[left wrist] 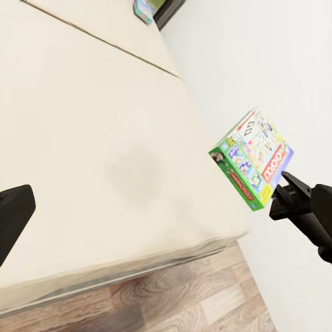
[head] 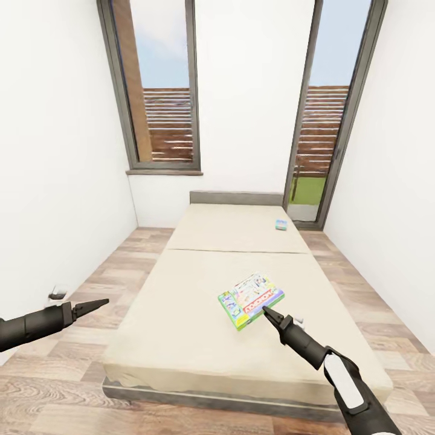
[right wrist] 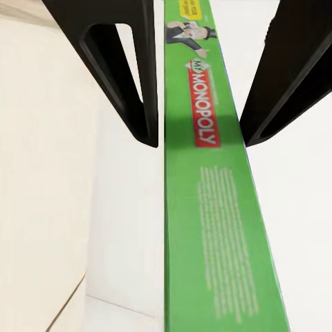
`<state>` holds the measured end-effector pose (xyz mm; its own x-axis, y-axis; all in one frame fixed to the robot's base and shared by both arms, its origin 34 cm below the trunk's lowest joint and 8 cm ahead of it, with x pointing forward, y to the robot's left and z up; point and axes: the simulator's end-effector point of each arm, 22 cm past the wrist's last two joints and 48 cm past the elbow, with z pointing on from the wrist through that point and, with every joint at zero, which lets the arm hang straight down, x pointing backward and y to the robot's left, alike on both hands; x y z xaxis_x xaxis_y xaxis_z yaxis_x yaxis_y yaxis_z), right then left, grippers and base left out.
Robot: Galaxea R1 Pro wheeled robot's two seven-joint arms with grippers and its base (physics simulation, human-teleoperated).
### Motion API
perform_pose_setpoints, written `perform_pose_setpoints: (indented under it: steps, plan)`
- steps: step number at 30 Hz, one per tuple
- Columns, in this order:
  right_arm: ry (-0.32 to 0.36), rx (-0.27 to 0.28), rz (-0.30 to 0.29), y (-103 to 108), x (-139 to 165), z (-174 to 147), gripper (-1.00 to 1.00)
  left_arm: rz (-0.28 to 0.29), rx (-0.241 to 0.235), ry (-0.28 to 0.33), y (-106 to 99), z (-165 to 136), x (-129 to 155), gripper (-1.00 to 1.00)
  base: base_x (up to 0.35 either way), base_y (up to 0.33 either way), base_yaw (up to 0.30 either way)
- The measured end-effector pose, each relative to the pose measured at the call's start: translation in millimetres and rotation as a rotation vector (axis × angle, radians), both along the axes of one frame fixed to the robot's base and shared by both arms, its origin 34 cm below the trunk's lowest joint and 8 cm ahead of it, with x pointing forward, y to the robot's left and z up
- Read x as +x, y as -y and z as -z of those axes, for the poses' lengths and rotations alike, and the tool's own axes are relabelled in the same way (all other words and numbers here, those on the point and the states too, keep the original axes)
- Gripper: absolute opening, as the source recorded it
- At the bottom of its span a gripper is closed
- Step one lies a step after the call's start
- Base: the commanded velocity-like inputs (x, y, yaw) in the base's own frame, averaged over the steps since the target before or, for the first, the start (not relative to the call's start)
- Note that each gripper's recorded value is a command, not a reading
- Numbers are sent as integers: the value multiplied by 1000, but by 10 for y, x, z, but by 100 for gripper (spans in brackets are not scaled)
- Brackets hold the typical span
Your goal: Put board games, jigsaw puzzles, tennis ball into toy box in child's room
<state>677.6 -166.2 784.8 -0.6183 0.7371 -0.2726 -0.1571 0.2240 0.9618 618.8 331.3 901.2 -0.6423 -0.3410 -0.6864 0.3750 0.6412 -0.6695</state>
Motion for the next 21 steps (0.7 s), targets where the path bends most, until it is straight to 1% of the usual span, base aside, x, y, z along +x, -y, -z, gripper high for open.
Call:
perform_pose_setpoints:
  steps: [5, 11, 12, 14, 17, 18, 19, 21]
  plan:
    - [-2, 1, 2, 3, 11, -90, -100, 0, 1, 0, -4, -91, 8, 100, 0, 0, 0]
    - [-13, -14, 7, 28, 30, -164, -100, -1, 3, 0, -13, -204, 16, 100, 0, 0, 0]
    - [-22, -24, 7, 34, 35, -157, -100, -1, 3, 0, -15, -222, 18, 100, 0, 0, 0]
    - [-47, -54, 11, 51, 51, -121, -100, -1, 4, 0, -19, -258, 20, 100, 0, 0, 0]
    - [-103, -176, 37, 139, 116, -30, -100, -2, 8, -2, -24, -303, 25, 100, 0, 0, 0]
    - [-112, -192, 40, 153, 125, -33, -100, -3, 9, -2, -26, -320, 26, 100, 0, 0, 0]
    - [-129, -220, 45, 179, 123, -10, -100, -4, 12, -3, -32, -333, 28, 100, 0, 0, 0]
    - [-144, -241, 49, 205, 116, -24, -100, -10, 18, -7, -50, -352, 35, 100, 0, 0, 0]
